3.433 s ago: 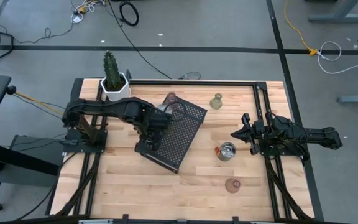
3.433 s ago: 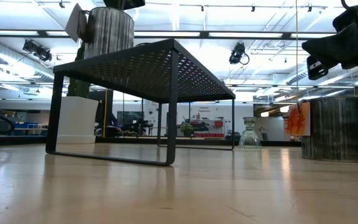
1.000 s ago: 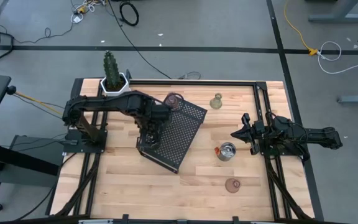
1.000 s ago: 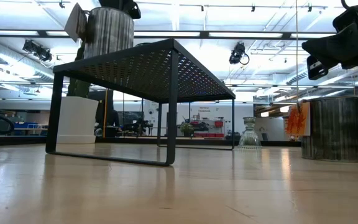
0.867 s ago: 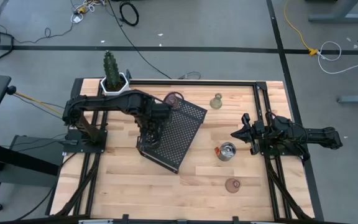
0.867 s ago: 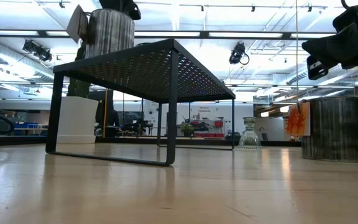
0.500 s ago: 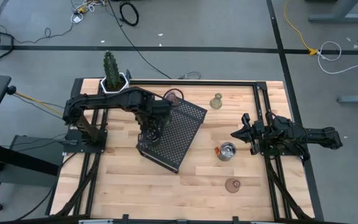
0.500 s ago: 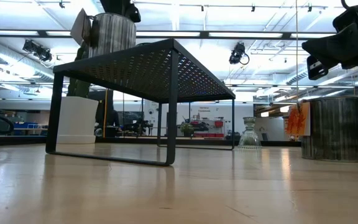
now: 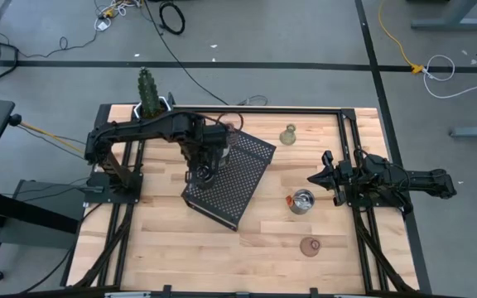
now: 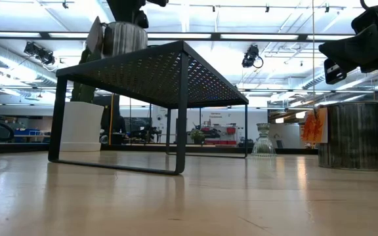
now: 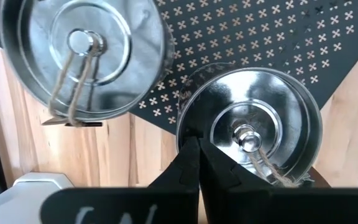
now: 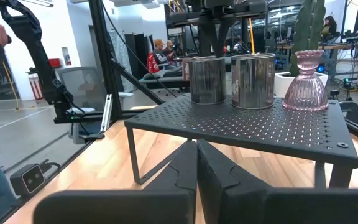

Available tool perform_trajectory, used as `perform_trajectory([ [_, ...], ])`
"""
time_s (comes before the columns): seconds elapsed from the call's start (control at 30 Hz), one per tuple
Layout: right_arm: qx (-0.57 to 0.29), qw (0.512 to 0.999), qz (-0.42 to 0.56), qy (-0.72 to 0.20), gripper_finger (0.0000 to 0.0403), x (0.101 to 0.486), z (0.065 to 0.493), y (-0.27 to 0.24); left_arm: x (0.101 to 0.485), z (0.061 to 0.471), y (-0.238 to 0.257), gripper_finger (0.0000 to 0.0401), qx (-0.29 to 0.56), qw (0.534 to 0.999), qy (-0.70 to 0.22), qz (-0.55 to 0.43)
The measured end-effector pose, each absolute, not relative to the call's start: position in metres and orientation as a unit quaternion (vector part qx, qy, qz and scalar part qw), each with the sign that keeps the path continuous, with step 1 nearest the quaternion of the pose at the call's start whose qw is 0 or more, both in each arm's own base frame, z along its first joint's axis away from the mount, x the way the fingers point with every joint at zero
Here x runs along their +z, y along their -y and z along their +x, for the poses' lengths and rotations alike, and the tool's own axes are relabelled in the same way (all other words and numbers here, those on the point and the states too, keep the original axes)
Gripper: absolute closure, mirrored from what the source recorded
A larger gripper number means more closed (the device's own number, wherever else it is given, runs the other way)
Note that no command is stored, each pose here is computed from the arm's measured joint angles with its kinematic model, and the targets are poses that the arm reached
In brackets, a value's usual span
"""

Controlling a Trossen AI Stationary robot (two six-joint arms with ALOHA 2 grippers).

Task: Pick & Place candle stick holders
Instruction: Adjust the silver scented candle on the shelf, then adjust the purple candle holder on the shelf

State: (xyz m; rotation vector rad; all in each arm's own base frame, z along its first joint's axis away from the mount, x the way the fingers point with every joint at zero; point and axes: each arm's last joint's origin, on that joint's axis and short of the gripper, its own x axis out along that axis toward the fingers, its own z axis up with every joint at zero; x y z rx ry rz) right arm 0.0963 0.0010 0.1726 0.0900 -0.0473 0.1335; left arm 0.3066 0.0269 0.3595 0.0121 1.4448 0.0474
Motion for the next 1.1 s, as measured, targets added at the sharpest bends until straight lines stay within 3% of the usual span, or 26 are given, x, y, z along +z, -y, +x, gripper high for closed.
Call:
perform_trajectory([
  [0.63, 0.067, 0.996, 0.045, 0.024, 0.0391, 0.173, 0.096, -0.001, 0.360, 0.306, -0.036, 0.0401, 0.027, 0.750, -0.661, -0.003],
  [1.1, 0.066, 0.996, 0.045, 0.023, 0.0391, 0.172, 0.096, -0.001, 0.380, 0.286, -0.028, 0.0401, 0.018, 0.775, -0.631, -0.001],
])
